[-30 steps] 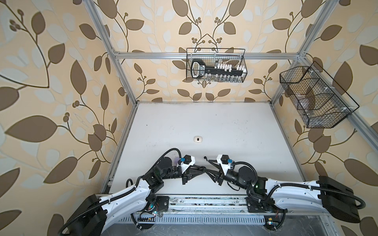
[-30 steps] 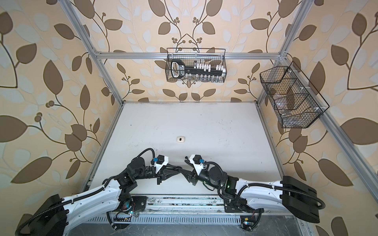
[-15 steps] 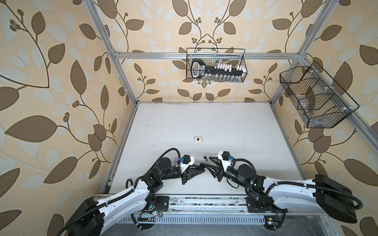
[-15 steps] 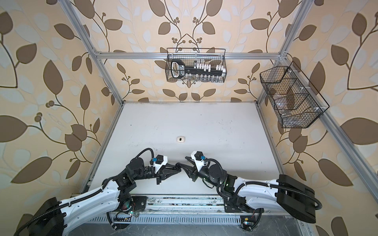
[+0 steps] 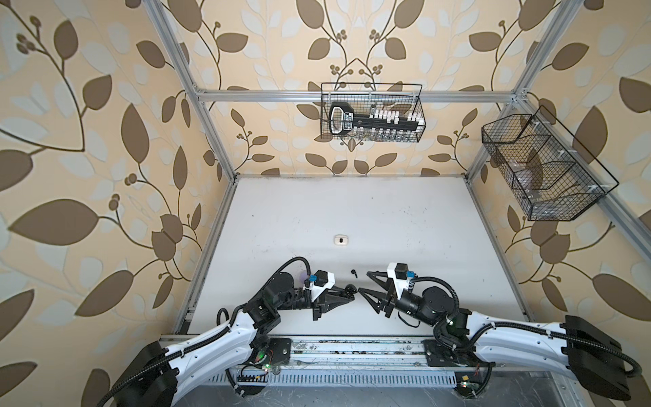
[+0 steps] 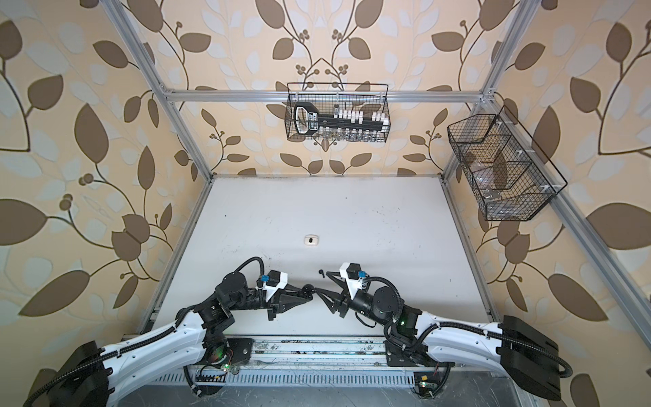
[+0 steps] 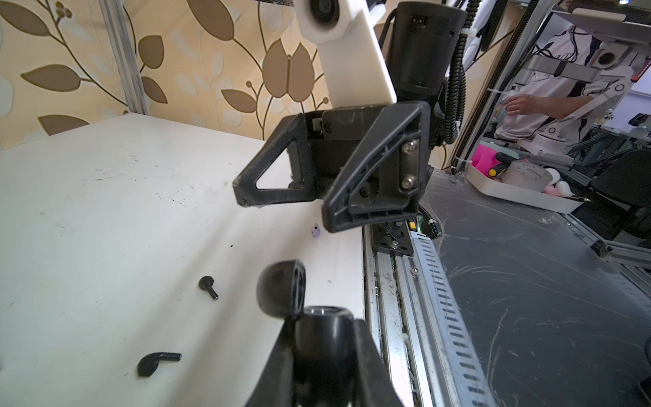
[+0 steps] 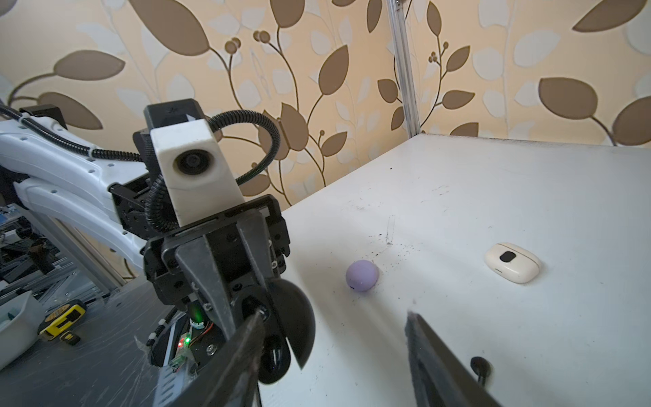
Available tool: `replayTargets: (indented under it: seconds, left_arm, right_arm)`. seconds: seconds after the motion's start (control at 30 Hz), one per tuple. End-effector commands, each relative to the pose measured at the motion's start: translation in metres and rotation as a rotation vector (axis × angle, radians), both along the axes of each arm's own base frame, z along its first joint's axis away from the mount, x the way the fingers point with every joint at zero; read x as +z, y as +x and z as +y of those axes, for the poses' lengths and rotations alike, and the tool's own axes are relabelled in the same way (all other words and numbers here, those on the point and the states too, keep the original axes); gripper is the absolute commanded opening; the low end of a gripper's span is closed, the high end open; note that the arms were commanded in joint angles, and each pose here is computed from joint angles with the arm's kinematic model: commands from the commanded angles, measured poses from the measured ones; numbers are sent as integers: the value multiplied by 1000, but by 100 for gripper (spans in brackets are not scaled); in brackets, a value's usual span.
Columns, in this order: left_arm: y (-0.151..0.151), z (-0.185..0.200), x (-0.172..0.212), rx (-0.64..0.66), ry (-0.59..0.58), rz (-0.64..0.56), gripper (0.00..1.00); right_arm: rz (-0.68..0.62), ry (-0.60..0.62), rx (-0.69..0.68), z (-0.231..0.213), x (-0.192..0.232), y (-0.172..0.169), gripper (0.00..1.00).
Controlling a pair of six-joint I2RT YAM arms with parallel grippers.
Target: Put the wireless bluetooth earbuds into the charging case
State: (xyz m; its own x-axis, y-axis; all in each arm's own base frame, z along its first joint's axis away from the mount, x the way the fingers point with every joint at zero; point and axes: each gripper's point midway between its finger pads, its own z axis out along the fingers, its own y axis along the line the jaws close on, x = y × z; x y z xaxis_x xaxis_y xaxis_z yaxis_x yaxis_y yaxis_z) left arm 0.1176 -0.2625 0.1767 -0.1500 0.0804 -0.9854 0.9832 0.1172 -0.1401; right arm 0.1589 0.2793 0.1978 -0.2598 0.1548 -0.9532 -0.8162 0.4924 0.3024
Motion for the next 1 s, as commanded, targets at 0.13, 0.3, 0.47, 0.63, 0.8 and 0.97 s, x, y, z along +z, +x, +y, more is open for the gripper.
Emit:
replayTargets:
  seconds: [0.13,0.3,0.47,0.63,0.8,0.97]
  left_arm:
    - [-13,-6,29,-91,-71,-77,0]
    - [-14,-8,29,-107,-65,-75,0]
    - [-15,-9,30,-122,-63,-74,0]
    - [-15,-9,33,-125,-67,-80,0]
    - [-16,-9,31,-130,-65,-80,0]
    - [-17,-8,33,-131,-68,-84,0]
  right_arm:
    - [17,6,40,6,-5,-4,66]
    - [19,5,49,12,-3,-3,60]
    - [22,19,72,19,1,-4,59]
    - [34,26,107,27,-1,-6,58]
    - [45,35,141,36,1,-9,52]
    - [39,50,169,39,4,-15,44]
